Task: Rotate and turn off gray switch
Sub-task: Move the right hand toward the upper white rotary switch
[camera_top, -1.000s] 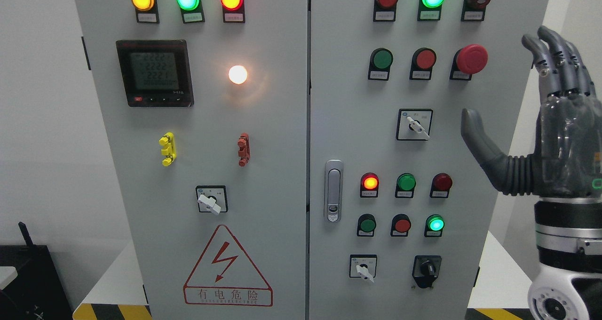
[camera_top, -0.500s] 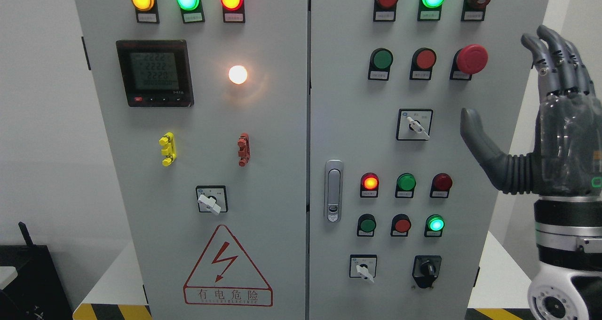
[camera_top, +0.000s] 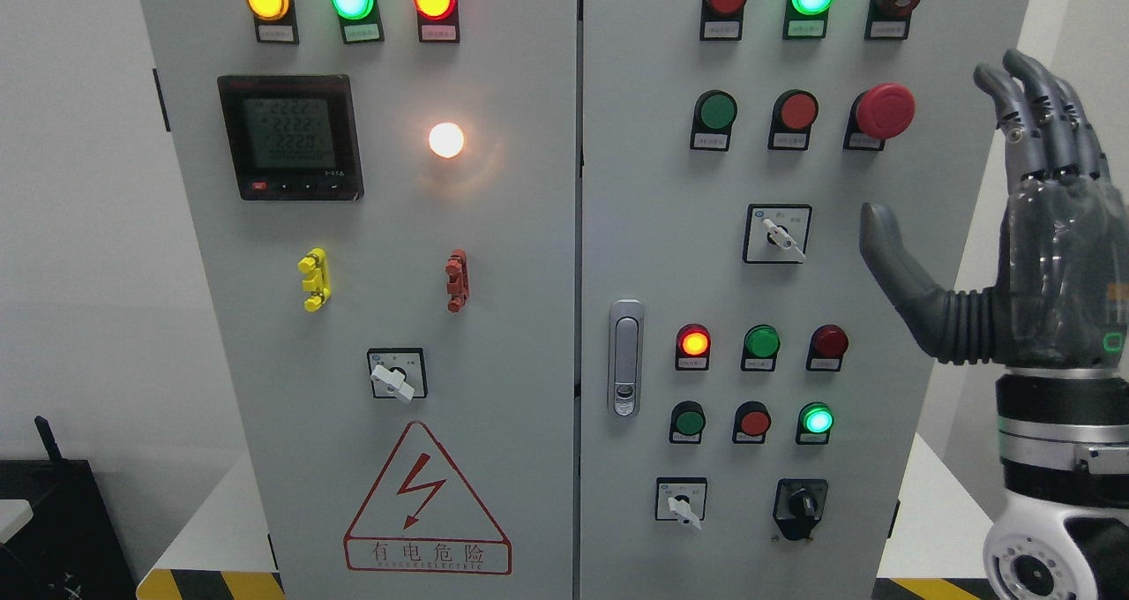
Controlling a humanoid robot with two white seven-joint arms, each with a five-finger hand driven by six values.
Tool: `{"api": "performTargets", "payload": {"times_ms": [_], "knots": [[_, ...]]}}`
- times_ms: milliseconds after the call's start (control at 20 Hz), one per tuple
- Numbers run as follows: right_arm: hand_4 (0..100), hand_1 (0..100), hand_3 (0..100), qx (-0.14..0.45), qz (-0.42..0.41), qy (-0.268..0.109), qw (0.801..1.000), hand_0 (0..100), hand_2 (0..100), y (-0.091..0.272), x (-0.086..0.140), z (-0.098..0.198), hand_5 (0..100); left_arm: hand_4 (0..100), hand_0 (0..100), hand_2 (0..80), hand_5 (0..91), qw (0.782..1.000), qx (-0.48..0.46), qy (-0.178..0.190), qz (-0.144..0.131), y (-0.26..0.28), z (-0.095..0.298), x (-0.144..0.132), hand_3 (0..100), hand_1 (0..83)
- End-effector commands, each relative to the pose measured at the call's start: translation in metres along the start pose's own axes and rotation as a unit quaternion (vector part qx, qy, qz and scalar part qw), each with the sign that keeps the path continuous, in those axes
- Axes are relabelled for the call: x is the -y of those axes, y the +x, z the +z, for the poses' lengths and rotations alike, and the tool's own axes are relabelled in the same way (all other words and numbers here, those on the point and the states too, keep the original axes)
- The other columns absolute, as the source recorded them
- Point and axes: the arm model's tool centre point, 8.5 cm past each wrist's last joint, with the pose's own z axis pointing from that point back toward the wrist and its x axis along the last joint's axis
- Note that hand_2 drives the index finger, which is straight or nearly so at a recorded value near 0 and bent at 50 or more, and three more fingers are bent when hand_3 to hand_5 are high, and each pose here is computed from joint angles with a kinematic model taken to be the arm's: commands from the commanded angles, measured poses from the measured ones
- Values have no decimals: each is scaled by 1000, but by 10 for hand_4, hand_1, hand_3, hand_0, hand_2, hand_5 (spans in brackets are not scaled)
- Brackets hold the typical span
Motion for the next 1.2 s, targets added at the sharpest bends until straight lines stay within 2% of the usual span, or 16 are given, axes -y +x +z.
{"api": "performTargets", "payload": {"times_ms": [0,50,150,200,300,400,450,500,650,1000,1150], "knots": [[430,296,503,-3,-15,5,1000,316,101,5,-7,3,389,0,120,0,0,1000,-7,1,-1,-5,1,0,0,389],[487,298,558,-2,-16,5,1000,315,111,6,-8,3,487,0,120,0,0,1000,-7,0,-1,-5,1,0,0,389],[565,303,602,0,-20,11,1000,313,127,9,-12,3,647,0,120,0,0,1000,-7,0,-1,-5,1,0,0,389],[584,305,615,-3,-25,14,1000,313,131,10,-15,5,683,0,120,0,0,1000,-7,1,-1,-5,1,0,0,389],[678,309,667,-6,-30,17,999,315,161,12,-19,7,834,0,120,0,0,1000,-7,1,-1,-5,1,0,0,389],[772,301,713,-18,-32,26,999,331,226,10,-24,12,966,0,120,0,0,1000,-7,1,-1,-5,1,0,0,389],[810,291,731,-21,-35,31,999,333,255,12,-27,13,998,0,120,0,0,1000,-7,0,-1,-5,1,0,0,389],[849,285,753,-25,-37,35,998,319,283,13,-29,14,1000,0,120,0,0,1000,-7,0,-1,-5,1,0,0,389],[876,276,789,-32,-40,44,998,268,335,14,-34,18,1000,0,120,0,0,1000,-7,1,-1,-5,1,0,0,389],[881,254,825,-74,-48,71,994,107,479,11,-51,21,1000,0,120,0,0,1000,-7,1,-1,-5,1,0,0,389],[882,255,832,-79,-49,76,993,79,525,12,-54,21,1000,0,120,0,0,1000,-7,1,-1,-5,1,0,0,389]]}}
